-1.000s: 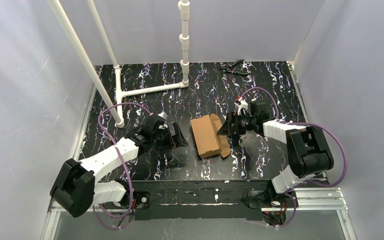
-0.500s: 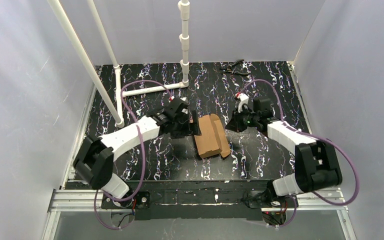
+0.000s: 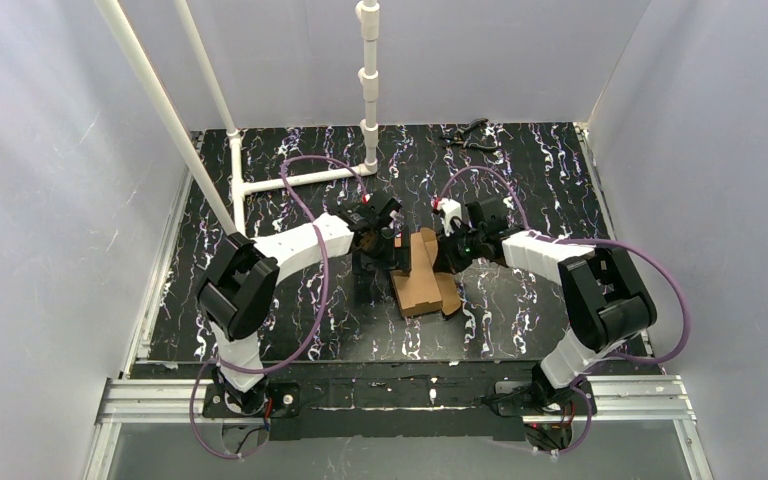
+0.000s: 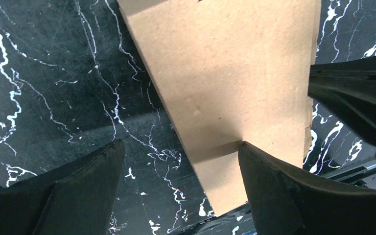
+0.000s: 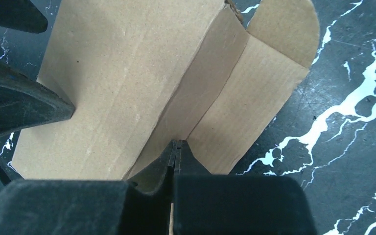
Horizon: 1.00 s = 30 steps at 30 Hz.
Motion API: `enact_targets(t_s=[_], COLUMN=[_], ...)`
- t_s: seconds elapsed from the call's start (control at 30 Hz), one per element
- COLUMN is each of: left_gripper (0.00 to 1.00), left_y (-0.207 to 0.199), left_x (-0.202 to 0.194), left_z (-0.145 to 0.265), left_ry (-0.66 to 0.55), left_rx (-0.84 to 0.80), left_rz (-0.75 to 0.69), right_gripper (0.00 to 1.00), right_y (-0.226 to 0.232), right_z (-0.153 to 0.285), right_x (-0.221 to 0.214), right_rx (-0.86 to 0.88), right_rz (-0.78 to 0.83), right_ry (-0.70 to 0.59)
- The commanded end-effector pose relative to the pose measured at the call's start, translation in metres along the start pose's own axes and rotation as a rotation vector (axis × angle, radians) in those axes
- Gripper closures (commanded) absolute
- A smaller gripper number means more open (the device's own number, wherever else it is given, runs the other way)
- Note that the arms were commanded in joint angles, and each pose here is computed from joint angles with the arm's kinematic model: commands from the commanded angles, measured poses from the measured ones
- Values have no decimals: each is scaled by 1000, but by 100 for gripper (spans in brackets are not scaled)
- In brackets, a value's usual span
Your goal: Fold the paper box
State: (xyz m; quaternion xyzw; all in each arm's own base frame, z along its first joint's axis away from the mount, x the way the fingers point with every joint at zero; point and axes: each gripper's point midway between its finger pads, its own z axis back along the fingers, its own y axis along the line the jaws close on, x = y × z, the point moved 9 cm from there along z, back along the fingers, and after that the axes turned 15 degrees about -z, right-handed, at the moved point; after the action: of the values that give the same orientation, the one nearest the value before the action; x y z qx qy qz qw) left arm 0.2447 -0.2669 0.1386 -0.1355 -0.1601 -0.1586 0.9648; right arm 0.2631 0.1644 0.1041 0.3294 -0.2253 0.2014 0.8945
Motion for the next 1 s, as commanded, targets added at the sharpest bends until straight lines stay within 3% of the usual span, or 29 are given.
enact_targets(t_s=[0.0,0.4,0.67,0.97], left_gripper=[16,15,15,14], left_y=[-3,10,27,41], left_x=[0,5,20,36], left_z=[1,2,6,6], left_ry=[40,92,94,100], left_rx=[-11,61,-5,-38], left_rz=[-38,-137,-208,-309], right_gripper=[97,95,88,83], right_y=[8,25,31,17], right_z=[-6,-9,-7,31], right_x=[5,-10,-14,3], right_rx=[9,135,133,56], right_rz=[21,-91,-74,17], right_ry=[4,29,-1,-151])
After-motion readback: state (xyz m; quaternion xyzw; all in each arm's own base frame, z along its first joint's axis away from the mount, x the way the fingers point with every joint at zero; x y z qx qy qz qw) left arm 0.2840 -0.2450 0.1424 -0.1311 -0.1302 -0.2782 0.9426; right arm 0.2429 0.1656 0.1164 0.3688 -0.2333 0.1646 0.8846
